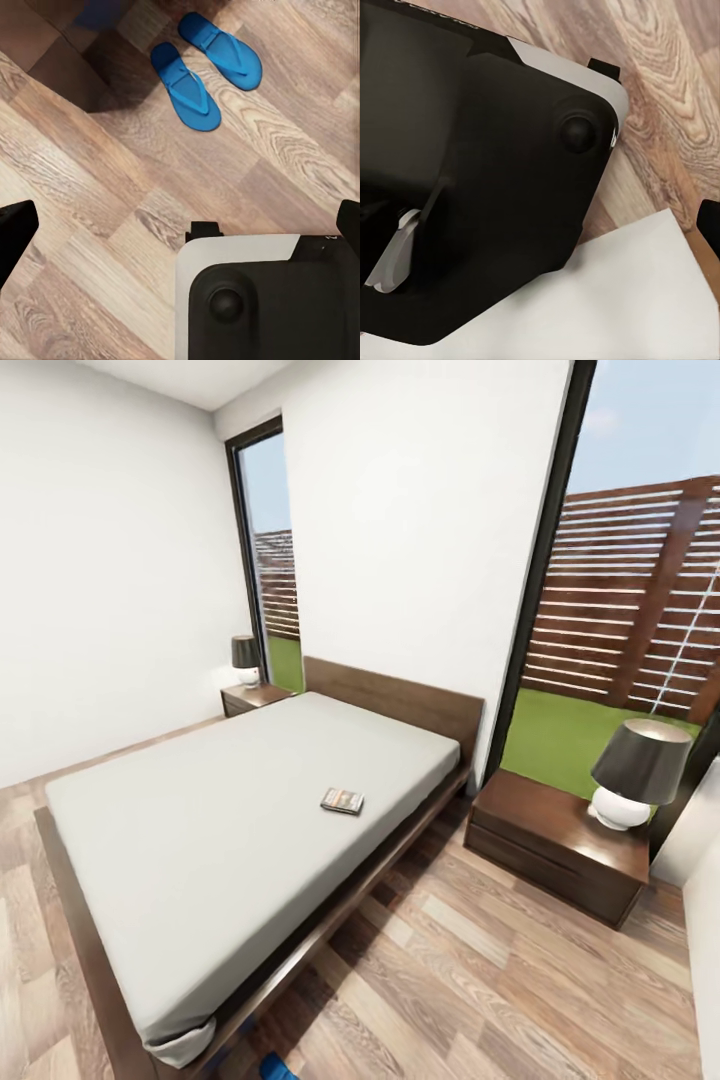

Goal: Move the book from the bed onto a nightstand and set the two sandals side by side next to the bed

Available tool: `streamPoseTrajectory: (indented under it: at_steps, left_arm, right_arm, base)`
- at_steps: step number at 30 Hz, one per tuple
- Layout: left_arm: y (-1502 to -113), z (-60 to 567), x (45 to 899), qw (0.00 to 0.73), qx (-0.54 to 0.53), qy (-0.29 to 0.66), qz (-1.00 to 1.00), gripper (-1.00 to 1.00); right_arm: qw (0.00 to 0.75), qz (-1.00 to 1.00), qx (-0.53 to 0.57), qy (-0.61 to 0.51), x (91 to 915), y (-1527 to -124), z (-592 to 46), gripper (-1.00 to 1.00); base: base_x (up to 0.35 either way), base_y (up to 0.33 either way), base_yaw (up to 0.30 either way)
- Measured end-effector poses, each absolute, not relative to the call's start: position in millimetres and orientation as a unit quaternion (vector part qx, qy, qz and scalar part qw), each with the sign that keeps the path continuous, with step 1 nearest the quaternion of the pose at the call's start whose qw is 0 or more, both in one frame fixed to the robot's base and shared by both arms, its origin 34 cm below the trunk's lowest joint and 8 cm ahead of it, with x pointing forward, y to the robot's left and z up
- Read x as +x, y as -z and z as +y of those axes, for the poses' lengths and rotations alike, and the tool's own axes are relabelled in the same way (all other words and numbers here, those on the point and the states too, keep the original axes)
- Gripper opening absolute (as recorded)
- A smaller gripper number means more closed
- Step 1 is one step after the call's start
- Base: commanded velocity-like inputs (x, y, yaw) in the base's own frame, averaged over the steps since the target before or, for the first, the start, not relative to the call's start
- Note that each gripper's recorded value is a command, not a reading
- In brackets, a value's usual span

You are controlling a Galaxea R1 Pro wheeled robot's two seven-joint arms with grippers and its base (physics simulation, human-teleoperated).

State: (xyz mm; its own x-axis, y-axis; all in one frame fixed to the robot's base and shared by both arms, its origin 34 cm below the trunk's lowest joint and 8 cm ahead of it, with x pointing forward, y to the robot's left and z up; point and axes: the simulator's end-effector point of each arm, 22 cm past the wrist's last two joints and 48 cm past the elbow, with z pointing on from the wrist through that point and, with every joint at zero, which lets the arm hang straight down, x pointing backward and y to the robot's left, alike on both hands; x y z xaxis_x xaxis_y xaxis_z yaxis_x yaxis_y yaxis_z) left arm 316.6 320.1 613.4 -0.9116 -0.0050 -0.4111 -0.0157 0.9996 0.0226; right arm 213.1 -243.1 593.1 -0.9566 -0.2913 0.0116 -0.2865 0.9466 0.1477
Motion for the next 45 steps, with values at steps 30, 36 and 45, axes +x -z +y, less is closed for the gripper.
streamPoseTrajectory:
  at_steps: [30,36,45]
  left_arm:
    - [-613.4,319.8,316.6,0.21,-0.005,-0.012,0.978,1.0]
    - [-613.4,319.5,316.5,0.21,-0.004,-0.011,0.978,1.0]
    - [-613.3,319.4,316.4,0.21,-0.004,-0.011,0.978,1.0]
  right_arm:
    - [0.016,-0.986,0.146,0.072,213.2,-593.1,-243.1,1.0]
    - [0.016,-0.986,0.146,0.072,213.2,-593.1,-243.1,1.0]
    - [0.017,-0.986,0.148,0.072,213.0,-593.1,-243.8,1.0]
  base:
    - [0.0,0.0,-0.275]
    - [0.0,0.0,-0.241]
    - [0.0,0.0,-0.073]
